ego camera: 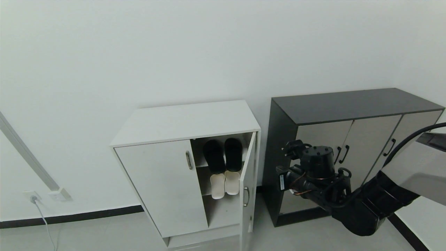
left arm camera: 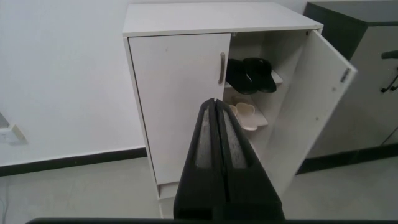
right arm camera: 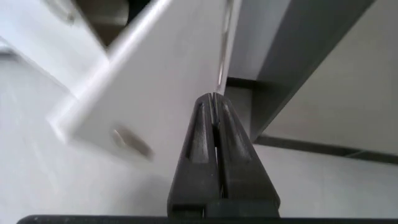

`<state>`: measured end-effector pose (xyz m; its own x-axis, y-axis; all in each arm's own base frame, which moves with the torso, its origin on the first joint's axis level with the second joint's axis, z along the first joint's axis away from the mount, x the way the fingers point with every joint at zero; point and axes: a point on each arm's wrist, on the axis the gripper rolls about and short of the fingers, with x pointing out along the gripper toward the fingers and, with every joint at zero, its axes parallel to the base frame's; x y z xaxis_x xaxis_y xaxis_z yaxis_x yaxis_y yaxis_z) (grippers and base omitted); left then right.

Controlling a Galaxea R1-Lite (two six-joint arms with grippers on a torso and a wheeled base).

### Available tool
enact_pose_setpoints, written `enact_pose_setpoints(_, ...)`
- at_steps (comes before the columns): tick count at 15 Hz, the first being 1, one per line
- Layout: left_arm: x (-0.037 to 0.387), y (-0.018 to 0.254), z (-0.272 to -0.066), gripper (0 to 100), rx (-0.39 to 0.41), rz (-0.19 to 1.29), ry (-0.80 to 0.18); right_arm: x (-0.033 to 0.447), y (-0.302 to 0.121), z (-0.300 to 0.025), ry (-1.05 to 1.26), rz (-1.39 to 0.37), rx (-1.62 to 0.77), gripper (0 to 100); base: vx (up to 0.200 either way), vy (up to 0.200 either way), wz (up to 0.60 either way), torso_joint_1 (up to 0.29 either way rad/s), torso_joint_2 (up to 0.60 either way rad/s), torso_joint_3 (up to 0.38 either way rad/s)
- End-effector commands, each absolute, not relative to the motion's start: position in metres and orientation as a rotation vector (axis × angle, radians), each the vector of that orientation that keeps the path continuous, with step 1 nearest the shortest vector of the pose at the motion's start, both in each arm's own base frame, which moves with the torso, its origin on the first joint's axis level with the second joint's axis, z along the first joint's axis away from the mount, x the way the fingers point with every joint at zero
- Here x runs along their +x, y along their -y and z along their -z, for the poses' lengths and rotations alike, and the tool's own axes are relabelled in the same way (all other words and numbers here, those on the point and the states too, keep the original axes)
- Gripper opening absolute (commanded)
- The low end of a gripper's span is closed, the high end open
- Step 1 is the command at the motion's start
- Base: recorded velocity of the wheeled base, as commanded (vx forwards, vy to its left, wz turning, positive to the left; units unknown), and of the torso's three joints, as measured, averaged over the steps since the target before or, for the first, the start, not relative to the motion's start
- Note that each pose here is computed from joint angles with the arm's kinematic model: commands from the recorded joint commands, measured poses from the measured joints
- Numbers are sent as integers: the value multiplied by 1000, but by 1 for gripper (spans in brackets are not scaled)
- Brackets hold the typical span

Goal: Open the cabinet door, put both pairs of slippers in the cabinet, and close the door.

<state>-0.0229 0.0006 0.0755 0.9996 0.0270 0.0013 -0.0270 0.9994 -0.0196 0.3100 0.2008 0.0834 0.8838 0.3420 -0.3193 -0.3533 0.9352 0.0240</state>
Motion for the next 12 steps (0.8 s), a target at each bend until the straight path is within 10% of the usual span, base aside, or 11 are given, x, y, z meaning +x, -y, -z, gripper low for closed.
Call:
enact_pose_setpoints(1, -23, -1, -75, 0, -20, -28, 0, 305, -198, -86, -314, -364, -35, 0, 0, 0, 0, 0, 0, 0)
enact_pose_setpoints(12, -23, -1, -76, 0, -20, -28, 2, 295, -210, -80, -264, -410, -42, 0, 0, 0, 327, 3, 3, 1)
